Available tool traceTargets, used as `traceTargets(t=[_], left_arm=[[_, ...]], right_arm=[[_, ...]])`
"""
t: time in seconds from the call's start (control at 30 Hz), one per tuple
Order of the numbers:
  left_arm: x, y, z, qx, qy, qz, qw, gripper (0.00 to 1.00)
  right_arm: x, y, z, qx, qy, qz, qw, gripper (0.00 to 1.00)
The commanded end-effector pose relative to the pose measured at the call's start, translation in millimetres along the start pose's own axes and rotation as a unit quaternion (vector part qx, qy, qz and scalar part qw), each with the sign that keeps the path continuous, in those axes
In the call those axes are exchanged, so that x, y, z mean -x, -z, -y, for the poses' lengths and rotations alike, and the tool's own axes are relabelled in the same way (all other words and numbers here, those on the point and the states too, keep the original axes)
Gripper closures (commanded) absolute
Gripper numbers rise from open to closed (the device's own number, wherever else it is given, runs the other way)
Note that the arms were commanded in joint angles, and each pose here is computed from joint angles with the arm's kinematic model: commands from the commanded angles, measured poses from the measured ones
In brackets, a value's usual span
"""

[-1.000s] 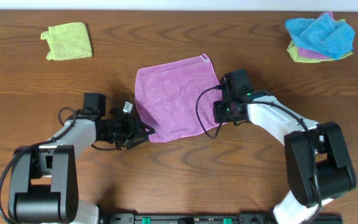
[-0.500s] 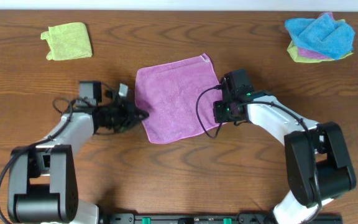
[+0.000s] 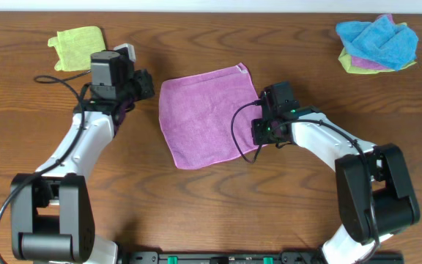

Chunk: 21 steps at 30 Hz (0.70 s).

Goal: Fold the cloth

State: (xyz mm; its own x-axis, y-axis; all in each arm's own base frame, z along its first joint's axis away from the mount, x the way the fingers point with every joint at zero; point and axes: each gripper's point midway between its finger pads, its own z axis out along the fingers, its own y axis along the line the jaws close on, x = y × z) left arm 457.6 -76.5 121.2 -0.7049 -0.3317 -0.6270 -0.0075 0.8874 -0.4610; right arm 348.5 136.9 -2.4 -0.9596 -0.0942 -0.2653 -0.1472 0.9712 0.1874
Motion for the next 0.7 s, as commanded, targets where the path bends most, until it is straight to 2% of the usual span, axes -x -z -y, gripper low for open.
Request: traceTargets(t=[0.0, 0.17, 0.27, 0.43, 0.53, 0.67], left_arm=[[3, -11, -15, 0.066, -0.049, 0.017, 0.997, 0.94], [-34, -35, -11, 0.064, -0.094, -0.038, 0.993, 0.94], [-45, -36, -10, 0.064, -0.095, -0.058, 0.992, 0.94], [-61, -33, 17, -0.015, -0.063, -0.095, 0.993, 0.94], [-58, -33, 35, -0.063, -0.065, -0.091, 0.992, 0.94], [-49, -42, 39, -0.040, -0.129, -0.054, 0.989, 0.94]], right_arm=[[0, -4, 6, -0.018, -0.008, -0.003, 1.000, 0.98], [-1, -4, 6, -0.018, -0.008, -0.004, 1.000, 0.98], [-5, -4, 7, -0.020, -0.009, -0.012, 1.000, 0.98], [-13, -3, 9, -0.024, -0.011, -0.029, 0.999, 0.98], [-14, -3, 9, -0.024, -0.011, -0.031, 0.999, 0.98], [-15, -3, 9, -0.024, -0.011, -0.032, 0.999, 0.98]])
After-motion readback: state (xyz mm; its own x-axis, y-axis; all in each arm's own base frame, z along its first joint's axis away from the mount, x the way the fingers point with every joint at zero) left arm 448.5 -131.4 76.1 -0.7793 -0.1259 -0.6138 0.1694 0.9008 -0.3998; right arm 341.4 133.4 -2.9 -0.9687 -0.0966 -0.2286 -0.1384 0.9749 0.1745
